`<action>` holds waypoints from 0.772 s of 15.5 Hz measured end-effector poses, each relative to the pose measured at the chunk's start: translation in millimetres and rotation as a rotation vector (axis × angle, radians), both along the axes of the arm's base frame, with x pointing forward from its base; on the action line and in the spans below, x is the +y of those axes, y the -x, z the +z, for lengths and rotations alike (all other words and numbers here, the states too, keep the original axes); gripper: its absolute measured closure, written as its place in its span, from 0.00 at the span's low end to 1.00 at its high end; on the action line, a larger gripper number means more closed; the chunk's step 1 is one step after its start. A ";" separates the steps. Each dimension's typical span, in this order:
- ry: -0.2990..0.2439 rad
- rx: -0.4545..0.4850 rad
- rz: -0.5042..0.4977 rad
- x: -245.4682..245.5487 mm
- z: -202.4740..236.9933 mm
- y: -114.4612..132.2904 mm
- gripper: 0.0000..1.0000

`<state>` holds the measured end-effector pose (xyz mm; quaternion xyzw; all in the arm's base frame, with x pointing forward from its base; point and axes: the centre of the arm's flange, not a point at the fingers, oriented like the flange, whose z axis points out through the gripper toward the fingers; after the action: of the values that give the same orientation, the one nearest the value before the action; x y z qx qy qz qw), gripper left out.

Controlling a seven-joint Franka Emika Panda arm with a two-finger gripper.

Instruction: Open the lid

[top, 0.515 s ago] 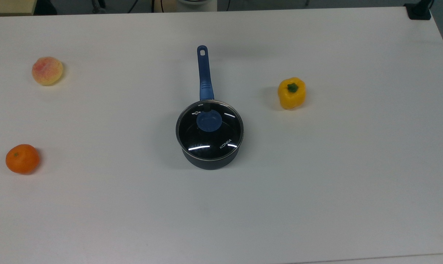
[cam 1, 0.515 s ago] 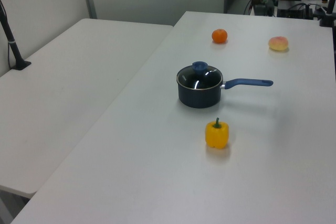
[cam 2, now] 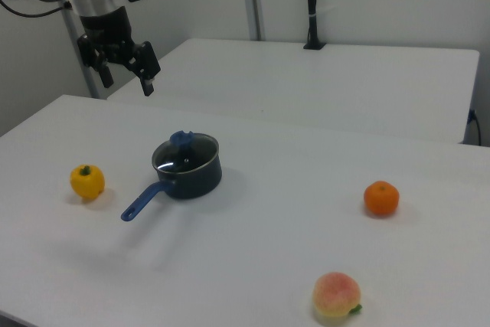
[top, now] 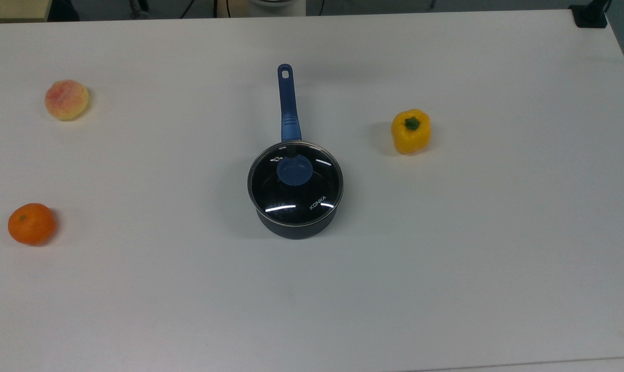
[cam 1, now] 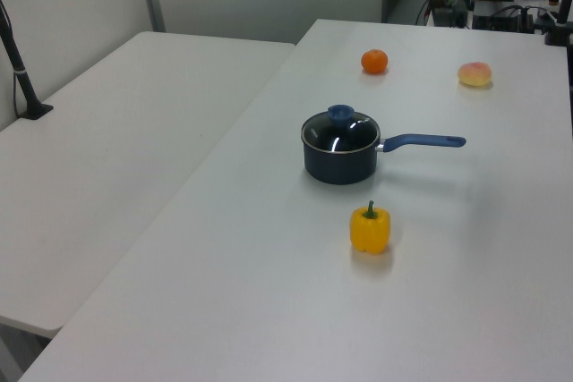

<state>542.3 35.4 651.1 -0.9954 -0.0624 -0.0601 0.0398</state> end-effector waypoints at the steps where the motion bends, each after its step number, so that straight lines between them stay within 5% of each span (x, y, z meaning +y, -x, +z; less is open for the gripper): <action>1: 0.000 0.000 0.000 0.0 0.0 0.0 0.00; 12: 0.005 0.018 0.043 30.0 -43.3 -31.7 0.00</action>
<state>574.0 65.4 607.8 -0.9945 -0.0836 -0.0500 0.0394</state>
